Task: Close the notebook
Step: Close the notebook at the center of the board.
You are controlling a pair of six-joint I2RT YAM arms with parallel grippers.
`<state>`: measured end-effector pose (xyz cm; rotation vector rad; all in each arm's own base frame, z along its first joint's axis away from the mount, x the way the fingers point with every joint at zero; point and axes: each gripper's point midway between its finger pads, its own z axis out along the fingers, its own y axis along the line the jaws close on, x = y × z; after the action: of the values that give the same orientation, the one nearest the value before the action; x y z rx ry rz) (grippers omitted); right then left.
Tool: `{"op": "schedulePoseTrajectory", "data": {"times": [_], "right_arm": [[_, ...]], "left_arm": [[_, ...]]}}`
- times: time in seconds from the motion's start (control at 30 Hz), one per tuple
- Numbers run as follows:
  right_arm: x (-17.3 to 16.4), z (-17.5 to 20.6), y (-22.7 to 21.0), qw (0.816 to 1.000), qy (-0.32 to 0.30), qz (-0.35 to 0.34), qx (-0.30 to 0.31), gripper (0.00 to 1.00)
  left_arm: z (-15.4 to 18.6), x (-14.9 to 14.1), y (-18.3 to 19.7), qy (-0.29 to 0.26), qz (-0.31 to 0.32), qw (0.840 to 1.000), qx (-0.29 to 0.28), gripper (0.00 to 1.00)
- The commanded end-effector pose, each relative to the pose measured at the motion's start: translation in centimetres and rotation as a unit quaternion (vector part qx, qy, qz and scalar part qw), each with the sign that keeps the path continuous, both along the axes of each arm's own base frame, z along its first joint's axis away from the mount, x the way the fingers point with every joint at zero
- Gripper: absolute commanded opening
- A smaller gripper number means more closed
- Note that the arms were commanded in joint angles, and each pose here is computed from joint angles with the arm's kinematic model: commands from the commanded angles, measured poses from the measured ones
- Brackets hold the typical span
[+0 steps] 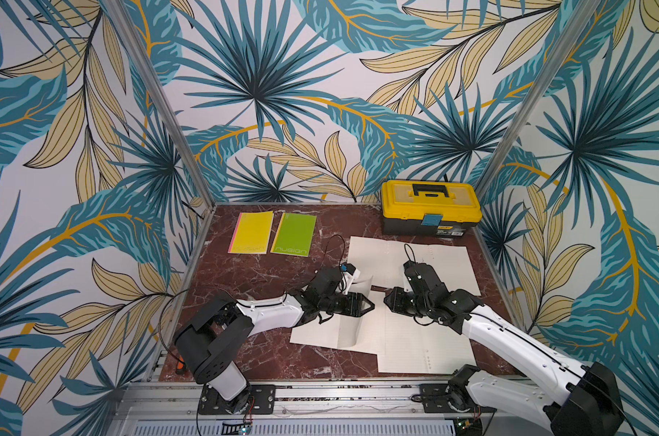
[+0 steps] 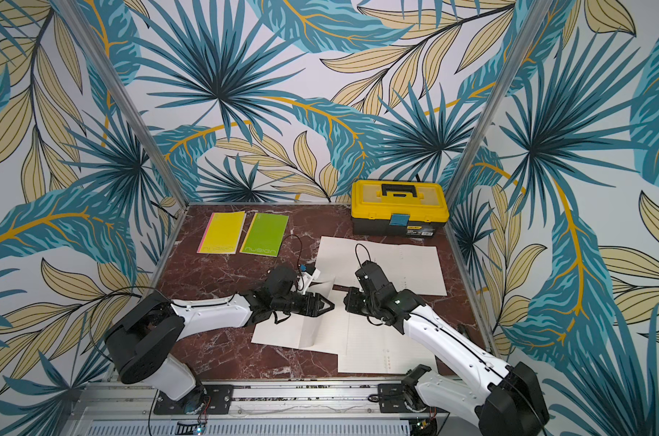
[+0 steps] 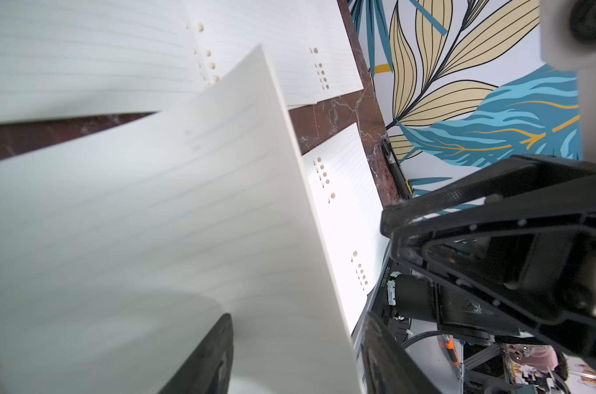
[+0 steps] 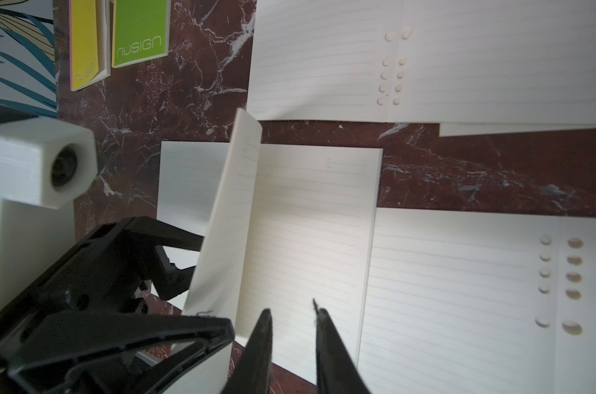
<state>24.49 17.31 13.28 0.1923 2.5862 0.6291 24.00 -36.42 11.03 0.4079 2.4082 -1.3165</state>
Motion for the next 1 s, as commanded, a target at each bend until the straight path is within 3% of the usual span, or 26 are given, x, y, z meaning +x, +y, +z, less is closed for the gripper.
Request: {"op": "schedulePoseTrajectory", "data": {"times": [0.0,0.23,0.6,0.97], "right_arm": [[-0.5,-0.6,-0.6,1.000,0.007,0.003,-0.016,0.24],[-0.2,-0.4,-0.5,1.000,0.004,0.002,-0.012,0.24],[0.4,0.5,0.0,1.000,-0.004,0.007,-0.009,0.25],[0.9,-0.7,2.9,0.998,0.021,0.041,0.041,0.23]], "left_arm": [[1.0,1.1,0.1,-0.032,0.023,0.999,0.009,0.61],[1.7,0.6,0.2,-0.045,0.012,0.999,0.007,0.62],[3.8,-2.0,-2.5,-0.057,-0.066,0.995,-0.046,0.63],[2.9,0.3,3.4,-0.086,0.040,0.995,0.019,0.64]]}}
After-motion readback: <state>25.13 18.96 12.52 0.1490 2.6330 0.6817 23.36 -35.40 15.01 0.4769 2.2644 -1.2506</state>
